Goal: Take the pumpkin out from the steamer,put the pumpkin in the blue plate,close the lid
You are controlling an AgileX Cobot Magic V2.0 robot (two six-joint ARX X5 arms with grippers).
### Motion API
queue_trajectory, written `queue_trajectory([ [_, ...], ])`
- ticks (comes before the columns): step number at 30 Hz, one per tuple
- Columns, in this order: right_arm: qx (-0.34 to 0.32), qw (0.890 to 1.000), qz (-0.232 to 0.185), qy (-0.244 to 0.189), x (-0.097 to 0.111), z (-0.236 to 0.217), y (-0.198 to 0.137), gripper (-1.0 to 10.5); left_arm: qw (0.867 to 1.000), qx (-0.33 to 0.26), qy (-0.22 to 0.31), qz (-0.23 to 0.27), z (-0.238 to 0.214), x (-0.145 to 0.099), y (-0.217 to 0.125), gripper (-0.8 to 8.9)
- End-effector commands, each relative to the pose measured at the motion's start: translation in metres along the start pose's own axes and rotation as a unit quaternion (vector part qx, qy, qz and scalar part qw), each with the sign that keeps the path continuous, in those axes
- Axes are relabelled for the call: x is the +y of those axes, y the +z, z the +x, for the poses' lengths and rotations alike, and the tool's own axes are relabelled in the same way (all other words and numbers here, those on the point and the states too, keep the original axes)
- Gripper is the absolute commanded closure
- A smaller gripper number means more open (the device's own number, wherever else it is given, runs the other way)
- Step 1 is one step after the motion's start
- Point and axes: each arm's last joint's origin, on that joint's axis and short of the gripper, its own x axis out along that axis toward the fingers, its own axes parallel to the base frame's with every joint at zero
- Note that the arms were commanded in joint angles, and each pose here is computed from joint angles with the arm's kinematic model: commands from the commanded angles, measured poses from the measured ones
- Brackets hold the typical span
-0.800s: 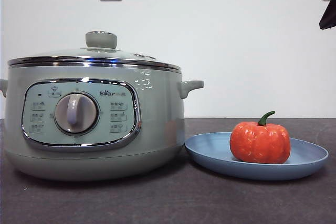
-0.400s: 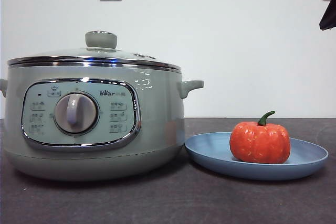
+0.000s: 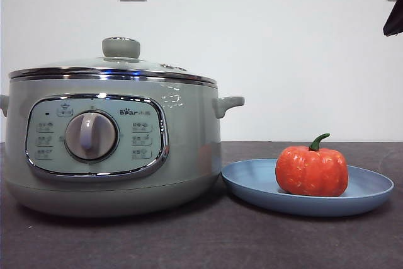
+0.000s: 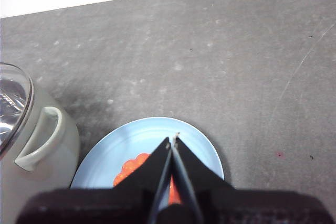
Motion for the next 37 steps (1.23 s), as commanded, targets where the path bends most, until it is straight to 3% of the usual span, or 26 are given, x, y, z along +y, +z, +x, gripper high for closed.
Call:
queue_trajectory([
  [1,-0.001,1.000,0.005,-0.001,0.000,0.000,-0.001,9.5,1.000,0.007,0.002,-0.005,0.001,0.001,-0.005,8.17],
  [7,0.004,1.000,-0.005,-0.003,-0.002,-0.003,-0.002,9.5,1.000,0.007,0.002,-0.005,0.001,0.001,-0.005,8.17],
  [11,-0.006,0.999,-0.044,-0.027,-0.014,-0.016,-0.002,9.5,1.000,0.007,0.002,-0.005,0.001,0.001,-0.005,8.17],
  [15,-0.069,0.994,-0.056,-0.066,-0.034,-0.025,-0.005,9.5,1.000,0.007,0.002,-0.005,0.001,0.001,-0.005,8.17],
  [20,-0.184,0.979,-0.085,-0.027,-0.056,-0.032,-0.023,9.5,1.000,0.007,0.002,-0.005,0.001,0.001,-0.005,8.17],
  [23,-0.217,0.971,-0.085,-0.044,-0.064,-0.033,-0.037,9.5,1.000,0.007,0.002,-0.005,0.001,0.001,-0.005,8.17],
  [37,-0.170,0.980,-0.084,-0.053,-0.076,-0.008,-0.096,9.5,1.000,0.007,0.002,-0.005,0.001,0.001,-0.005,8.17],
])
